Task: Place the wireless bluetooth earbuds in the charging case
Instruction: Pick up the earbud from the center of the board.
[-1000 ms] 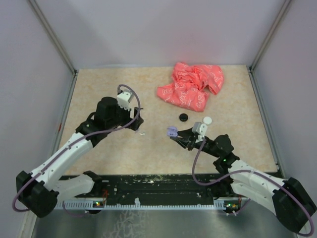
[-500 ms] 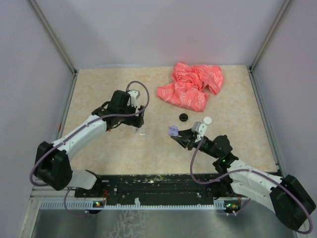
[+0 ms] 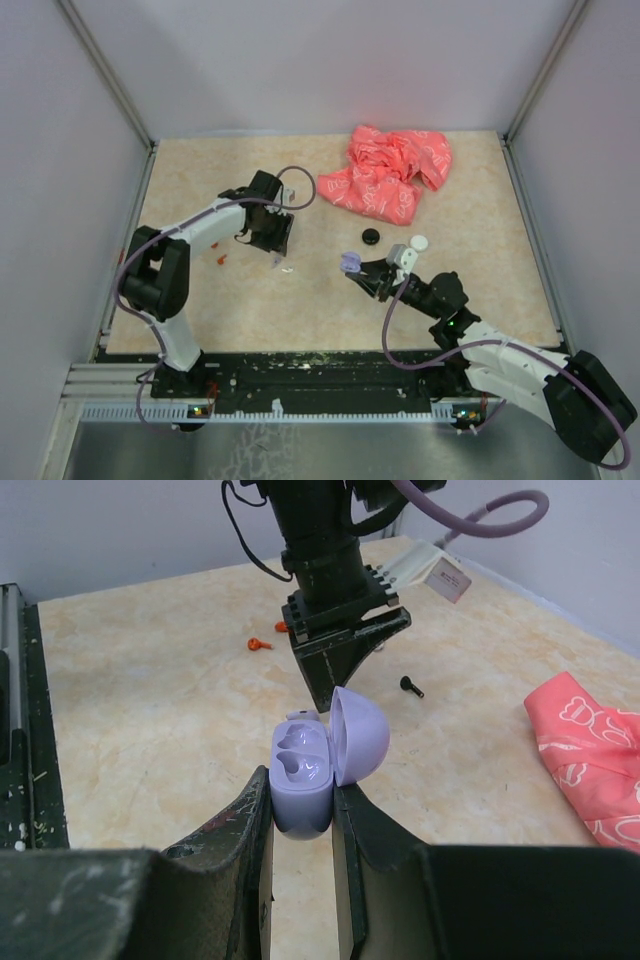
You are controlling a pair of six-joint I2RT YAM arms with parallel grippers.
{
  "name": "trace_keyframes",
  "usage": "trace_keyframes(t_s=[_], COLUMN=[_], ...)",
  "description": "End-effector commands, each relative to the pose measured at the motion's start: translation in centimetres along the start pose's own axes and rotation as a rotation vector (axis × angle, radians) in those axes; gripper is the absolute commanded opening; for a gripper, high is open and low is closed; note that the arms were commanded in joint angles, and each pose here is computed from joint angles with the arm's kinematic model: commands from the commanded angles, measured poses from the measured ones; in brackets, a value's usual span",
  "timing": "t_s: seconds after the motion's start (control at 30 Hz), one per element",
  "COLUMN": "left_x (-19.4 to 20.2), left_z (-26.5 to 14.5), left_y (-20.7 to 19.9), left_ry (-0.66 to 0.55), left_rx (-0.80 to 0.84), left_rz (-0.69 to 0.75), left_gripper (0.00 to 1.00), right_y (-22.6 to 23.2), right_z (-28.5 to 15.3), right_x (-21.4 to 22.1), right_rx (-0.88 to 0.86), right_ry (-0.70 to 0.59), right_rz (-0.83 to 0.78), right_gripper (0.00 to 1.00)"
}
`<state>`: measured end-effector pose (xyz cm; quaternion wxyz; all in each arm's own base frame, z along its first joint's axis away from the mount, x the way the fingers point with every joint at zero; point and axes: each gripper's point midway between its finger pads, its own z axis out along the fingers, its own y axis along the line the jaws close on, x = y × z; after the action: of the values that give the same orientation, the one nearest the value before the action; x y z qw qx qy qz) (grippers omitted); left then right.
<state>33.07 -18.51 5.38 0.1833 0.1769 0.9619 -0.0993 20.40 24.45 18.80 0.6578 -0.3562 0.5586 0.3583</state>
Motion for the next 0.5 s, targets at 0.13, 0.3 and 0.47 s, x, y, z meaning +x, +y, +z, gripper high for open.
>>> trace_keyframes(t_s=[0.13, 0.3, 0.47], left_x=[1.9, 2.0, 2.0], left_z=[0.5, 1.0, 1.6], left_y=[0.9, 0.8, 0.4], left_ry=[0.128, 0.152, 0.165], left_rx=[-0.045, -0.052, -0.053], left_rz=[0.02, 0.034, 0.044], left_gripper=[0.49, 0.4, 0.39], right_y=[-0.3, -0.2, -0.2], right_z=[0.3, 0.4, 0.4], right_x=[-1.5, -1.2, -1.2], right_rx=[0.01, 0.003, -0.002], right_ry=[-0.057, -0.048, -0.042], right_rz=[-0.03, -0.024, -0.021], right_gripper=[0.0, 0.0, 0.0])
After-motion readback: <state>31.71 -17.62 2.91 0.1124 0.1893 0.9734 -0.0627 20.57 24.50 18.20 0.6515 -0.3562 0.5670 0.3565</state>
